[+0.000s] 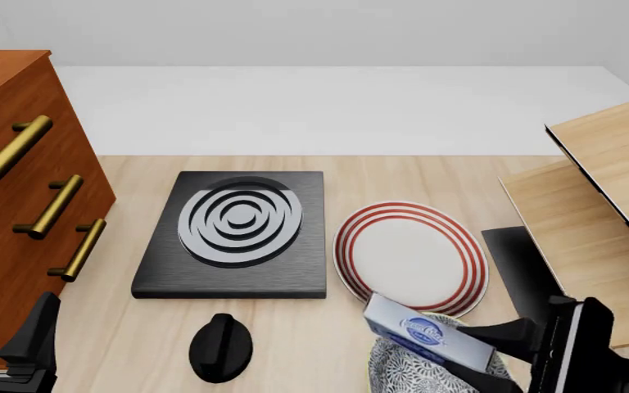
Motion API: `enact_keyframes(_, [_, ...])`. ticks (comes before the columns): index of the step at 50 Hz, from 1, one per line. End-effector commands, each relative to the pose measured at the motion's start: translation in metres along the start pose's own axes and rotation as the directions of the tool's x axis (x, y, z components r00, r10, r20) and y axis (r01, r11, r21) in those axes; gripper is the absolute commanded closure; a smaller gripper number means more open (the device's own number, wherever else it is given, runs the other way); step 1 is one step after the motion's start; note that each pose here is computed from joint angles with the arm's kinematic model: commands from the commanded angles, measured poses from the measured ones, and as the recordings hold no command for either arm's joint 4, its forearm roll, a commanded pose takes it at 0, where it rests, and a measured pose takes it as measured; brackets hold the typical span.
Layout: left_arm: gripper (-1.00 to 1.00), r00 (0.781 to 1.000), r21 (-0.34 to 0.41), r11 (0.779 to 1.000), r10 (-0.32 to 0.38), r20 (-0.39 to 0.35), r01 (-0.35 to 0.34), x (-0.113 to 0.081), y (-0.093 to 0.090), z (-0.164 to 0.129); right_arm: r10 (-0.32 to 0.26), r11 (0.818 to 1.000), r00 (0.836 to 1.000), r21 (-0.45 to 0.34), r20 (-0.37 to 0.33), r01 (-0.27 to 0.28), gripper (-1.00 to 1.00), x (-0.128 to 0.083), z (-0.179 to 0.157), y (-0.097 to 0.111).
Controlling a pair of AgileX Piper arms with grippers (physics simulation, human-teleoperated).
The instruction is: Pick up the cream cheese and put it in the bowl.
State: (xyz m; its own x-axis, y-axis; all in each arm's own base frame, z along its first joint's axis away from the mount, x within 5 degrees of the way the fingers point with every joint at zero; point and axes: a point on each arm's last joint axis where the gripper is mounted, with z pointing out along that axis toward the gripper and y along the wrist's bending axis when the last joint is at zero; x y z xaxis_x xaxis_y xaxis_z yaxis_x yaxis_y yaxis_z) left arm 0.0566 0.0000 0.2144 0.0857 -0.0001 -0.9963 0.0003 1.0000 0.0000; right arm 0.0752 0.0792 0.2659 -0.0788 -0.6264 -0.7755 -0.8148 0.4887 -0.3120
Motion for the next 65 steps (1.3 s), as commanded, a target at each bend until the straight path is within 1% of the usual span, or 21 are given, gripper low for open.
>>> enact_keyframes(1, [-1.0,1.0,0.0,1.0,0.001,0.0,-0.001,0.0,0.0,0.0,0.025,0.999,0.998,0.047,-0.059,-0.022,1.0,0.015,-0.012,-0.002])
enact_keyframes(9, [-1.0,1.0,0.0,1.0,0.0,0.0,0.0,0.0,0.0,0.0,0.045,0.997,0.995,0.064,-0.092,-0.04,1.0,0.023,-0.015,-0.001])
enact_keyframes(24, [-1.0,1.0,0.0,1.0,0.0,0.0,0.0,0.0,0.0,0.0,0.077,0.995,0.989,0.077,-0.126,-0.068,1.0,0.04,-0.013,0.004])
enact_keyframes(34, [-1.0,1.0,0.0,1.0,0.0,0.0,0.0,0.0,0.0,0.0,0.094,0.994,0.987,0.074,-0.132,-0.085,1.0,0.046,-0.005,0.006])
enact_keyframes(41, [-1.0,1.0,0.0,1.0,0.0,0.0,0.0,0.0,0.0,0.0,0.115,0.992,0.983,0.075,-0.145,-0.105,1.0,0.055,0.003,0.009])
enact_keyframes(57, [-1.0,1.0,0.0,1.0,0.0,0.0,0.0,0.0,0.0,0.0,0.162,0.985,0.977,0.076,-0.141,-0.152,1.0,0.067,0.015,0.015])
enact_keyframes(65, [-1.0,1.0,0.0,1.0,0.0,0.0,0.0,0.0,0.0,0.0,0.167,0.985,0.975,0.073,-0.145,-0.157,1.0,0.07,0.018,0.016])
